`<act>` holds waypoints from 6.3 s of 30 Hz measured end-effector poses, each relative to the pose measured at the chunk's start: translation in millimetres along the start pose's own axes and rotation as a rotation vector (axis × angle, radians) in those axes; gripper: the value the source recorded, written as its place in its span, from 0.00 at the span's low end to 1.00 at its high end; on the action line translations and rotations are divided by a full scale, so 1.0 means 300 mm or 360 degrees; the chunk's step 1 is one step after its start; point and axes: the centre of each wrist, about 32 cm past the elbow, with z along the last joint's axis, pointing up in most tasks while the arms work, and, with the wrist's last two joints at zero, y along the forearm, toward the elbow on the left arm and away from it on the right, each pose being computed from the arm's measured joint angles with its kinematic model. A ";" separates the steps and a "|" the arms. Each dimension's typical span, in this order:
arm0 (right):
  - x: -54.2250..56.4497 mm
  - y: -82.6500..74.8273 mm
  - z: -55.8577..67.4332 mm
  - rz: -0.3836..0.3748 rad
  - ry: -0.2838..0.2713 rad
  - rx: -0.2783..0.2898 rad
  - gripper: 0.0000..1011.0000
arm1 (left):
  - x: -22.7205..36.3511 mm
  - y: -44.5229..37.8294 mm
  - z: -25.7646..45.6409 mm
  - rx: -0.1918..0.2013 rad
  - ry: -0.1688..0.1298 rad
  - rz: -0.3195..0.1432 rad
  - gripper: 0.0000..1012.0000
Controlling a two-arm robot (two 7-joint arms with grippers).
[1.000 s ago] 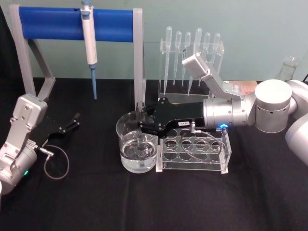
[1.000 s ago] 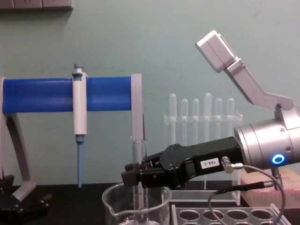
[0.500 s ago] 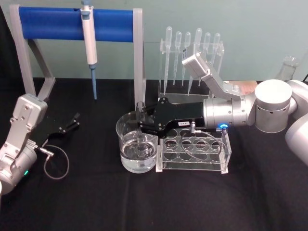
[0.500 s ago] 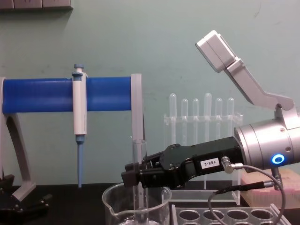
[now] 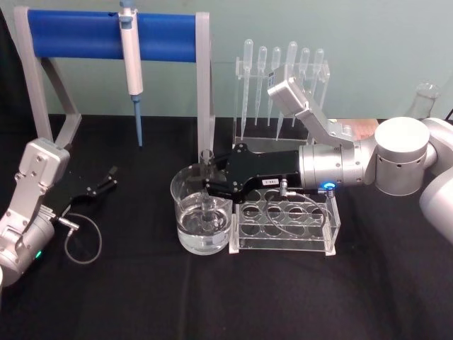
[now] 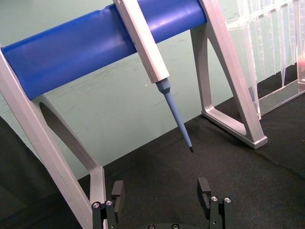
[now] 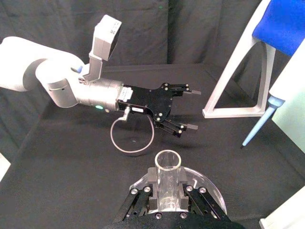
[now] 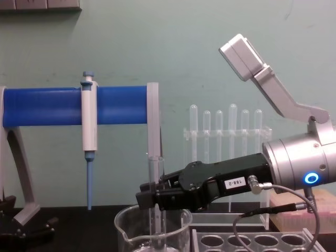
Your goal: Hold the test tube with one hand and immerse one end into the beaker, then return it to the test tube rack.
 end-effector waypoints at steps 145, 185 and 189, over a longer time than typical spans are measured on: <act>0.000 0.000 0.000 0.0000 0.0000 0.0000 0.24 | 0.000 0.000 0.000 0.0000 0.0000 0.0000 0.99; -0.002 -0.017 0.046 -0.0032 -0.0057 0.0013 0.23 | 0.000 0.000 0.000 0.0000 0.0000 0.0000 0.99; -0.003 -0.029 0.092 -0.0049 -0.0095 0.0021 0.24 | 0.000 0.000 0.000 0.0000 0.0000 0.0000 0.99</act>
